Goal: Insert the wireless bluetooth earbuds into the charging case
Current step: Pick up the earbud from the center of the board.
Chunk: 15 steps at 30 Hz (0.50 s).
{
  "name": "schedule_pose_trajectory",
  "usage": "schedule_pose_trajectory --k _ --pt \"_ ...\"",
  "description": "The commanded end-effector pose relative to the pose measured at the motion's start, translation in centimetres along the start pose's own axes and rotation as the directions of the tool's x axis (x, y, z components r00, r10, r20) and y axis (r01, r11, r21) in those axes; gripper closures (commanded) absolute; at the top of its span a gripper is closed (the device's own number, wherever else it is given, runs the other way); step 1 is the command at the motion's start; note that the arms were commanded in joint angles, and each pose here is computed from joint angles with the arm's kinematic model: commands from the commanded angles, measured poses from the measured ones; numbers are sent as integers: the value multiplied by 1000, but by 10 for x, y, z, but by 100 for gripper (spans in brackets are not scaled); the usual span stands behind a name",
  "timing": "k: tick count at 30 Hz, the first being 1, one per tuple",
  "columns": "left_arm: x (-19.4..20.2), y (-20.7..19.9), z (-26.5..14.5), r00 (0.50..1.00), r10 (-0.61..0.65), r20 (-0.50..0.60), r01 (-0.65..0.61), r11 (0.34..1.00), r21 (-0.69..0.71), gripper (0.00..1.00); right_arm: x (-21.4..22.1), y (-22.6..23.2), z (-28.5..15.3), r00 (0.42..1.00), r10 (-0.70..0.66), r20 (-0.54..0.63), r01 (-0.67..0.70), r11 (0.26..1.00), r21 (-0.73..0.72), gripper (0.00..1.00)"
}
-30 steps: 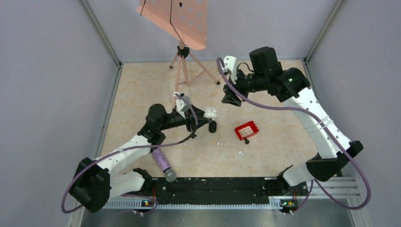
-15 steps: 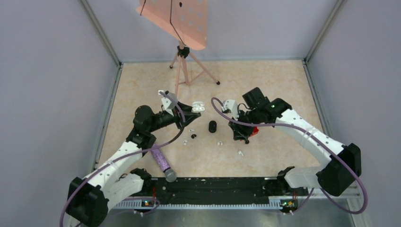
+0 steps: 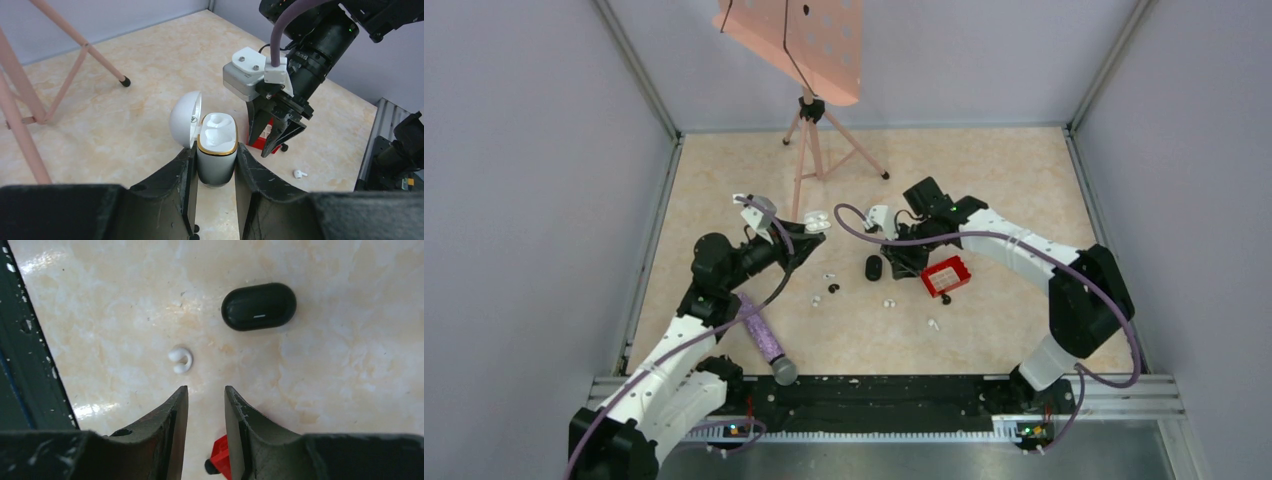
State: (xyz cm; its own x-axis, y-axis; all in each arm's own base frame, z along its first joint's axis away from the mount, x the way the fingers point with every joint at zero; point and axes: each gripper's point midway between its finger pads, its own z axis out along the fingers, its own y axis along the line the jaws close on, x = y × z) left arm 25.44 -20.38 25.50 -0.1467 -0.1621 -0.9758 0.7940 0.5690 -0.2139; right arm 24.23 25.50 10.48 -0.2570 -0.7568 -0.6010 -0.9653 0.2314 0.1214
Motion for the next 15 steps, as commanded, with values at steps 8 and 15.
schedule_pose_trajectory --k 8,15 --pt "-9 20 -8 999 -6 36 9 996 -84 100 35 15 -8 986 -134 -95 131 991 -38 70" --pt "-8 23 -7 999 -20 34 23 996 -91 100 76 43 -16 985 -7 -171 -1 999 -49 62"
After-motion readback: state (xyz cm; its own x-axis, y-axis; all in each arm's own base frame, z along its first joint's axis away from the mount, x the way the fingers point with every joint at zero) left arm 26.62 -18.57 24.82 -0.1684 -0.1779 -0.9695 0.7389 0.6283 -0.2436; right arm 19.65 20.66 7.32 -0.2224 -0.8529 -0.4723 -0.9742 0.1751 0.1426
